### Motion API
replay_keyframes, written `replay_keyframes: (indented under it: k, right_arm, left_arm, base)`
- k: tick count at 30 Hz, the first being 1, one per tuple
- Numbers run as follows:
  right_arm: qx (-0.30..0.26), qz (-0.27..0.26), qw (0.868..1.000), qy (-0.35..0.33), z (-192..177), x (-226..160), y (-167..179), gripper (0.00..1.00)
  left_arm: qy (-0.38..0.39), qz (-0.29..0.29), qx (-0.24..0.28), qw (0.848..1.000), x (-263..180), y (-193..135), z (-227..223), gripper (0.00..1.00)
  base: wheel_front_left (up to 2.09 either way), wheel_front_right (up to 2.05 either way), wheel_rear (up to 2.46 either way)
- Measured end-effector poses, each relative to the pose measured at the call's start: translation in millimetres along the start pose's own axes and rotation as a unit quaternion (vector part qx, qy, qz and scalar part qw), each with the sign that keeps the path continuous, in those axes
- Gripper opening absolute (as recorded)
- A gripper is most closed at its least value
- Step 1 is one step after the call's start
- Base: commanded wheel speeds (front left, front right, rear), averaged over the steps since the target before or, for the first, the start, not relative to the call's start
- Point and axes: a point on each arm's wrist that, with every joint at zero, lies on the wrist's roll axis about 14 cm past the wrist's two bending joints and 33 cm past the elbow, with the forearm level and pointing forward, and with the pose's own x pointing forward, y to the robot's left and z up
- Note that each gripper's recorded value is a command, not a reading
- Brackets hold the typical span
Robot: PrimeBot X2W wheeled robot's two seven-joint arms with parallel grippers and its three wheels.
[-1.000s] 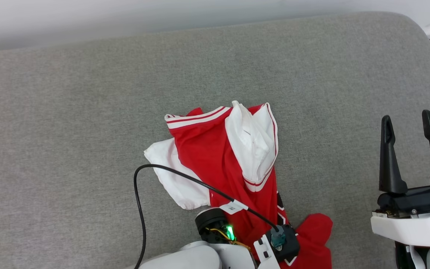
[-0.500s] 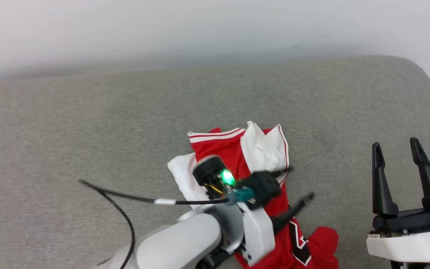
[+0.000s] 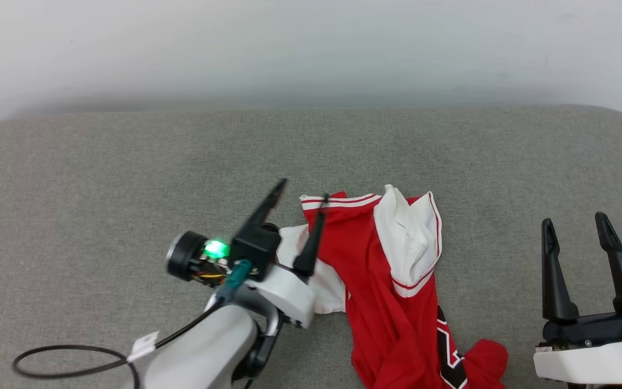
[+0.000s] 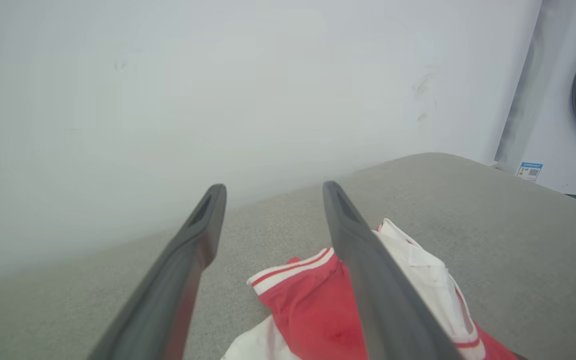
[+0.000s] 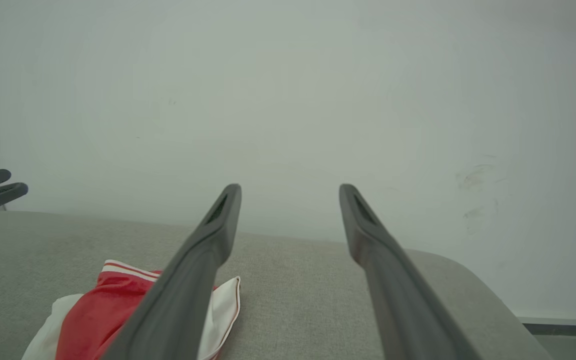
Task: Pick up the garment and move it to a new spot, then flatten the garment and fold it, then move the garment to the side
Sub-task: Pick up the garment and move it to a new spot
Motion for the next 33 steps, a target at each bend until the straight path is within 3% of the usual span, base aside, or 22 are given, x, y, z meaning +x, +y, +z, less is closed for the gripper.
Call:
replay_keyframes:
  k: [4, 16, 33]
  right_arm:
    - [0.002, 0.003, 1.0, 0.003, -1.7, -0.8, 1.9, 1.0]
    - [0.015, -0.006, 1.0, 0.004, 1.3, -12.5, -1.5, 1.0]
    - [0.052, -0.025, 0.998, 0.032, -12.8, -35.6, -7.9, 1.0]
  left_arm:
    - [-0.029, 0.083, 0.007, 0.996, -15.3, 36.9, 12.6, 1.0]
    - [-0.041, 0.196, 0.012, 0.98, -70.3, 82.9, 11.8, 1.0]
    - [-0.008, 0.208, -0.004, 0.978, -113.9, 76.0, -15.5, 1.0]
  base:
    - [0.0, 0.0, 0.0]
    - [0.0, 0.0, 0.0]
    - [0.0, 0.0, 0.0]
